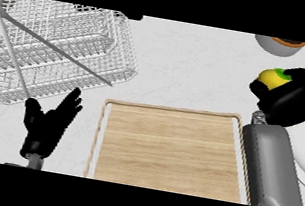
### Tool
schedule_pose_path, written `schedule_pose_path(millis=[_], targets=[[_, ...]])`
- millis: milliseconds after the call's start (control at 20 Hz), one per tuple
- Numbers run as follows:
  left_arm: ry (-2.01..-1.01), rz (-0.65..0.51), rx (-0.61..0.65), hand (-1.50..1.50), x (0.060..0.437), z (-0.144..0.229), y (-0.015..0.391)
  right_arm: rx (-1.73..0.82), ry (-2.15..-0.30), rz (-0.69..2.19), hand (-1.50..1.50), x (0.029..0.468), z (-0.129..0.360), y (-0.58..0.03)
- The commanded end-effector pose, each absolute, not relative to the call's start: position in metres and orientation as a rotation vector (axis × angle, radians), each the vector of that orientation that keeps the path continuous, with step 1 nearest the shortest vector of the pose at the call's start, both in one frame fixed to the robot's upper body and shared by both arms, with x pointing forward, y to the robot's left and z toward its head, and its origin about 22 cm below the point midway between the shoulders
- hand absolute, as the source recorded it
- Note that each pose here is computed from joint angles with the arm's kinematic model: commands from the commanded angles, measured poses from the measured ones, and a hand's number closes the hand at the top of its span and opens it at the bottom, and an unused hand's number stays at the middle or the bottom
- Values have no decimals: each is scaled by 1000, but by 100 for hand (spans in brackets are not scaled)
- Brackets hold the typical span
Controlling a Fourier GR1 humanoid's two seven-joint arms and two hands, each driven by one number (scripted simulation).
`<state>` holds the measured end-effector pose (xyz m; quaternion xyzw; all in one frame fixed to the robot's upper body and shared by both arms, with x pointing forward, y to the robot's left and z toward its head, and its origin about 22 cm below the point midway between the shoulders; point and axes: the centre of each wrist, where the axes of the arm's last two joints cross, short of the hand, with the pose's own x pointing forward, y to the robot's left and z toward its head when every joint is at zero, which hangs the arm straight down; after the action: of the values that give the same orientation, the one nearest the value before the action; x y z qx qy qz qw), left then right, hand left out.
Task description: Pick the lemon from the tray and place it in the plate
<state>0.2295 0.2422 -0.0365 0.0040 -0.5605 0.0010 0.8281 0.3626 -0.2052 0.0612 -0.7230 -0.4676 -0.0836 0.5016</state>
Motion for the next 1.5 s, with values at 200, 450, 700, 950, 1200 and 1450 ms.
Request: schedule_pose_path(millis=[200, 450, 700, 950, 1200, 1450], targets=[[-1186, 3, -8, 0, 232, -32, 236, -1871, -988, -569, 150, 333, 36, -293], [-1194, -5, 8, 0, 240, -41, 241, -1877, -966, -587, 150, 316, 16, -346], [-1167, 5, -13, 0, 218, -43, 244, -1903, -946, -634, 150, 300, 13, -400], [-1190, 0, -2, 0, 237, -29, 239, -1753, -763, -665, 150, 294, 15, -437], [-1199, -27, -15, 0, 231, -36, 230, -1564, -621, -472, -150, 288, -19, -437], [-1197, -13, -14, 0, 247, -24, 235, -1498, -850, -509, -150, 281, -9, -455]])
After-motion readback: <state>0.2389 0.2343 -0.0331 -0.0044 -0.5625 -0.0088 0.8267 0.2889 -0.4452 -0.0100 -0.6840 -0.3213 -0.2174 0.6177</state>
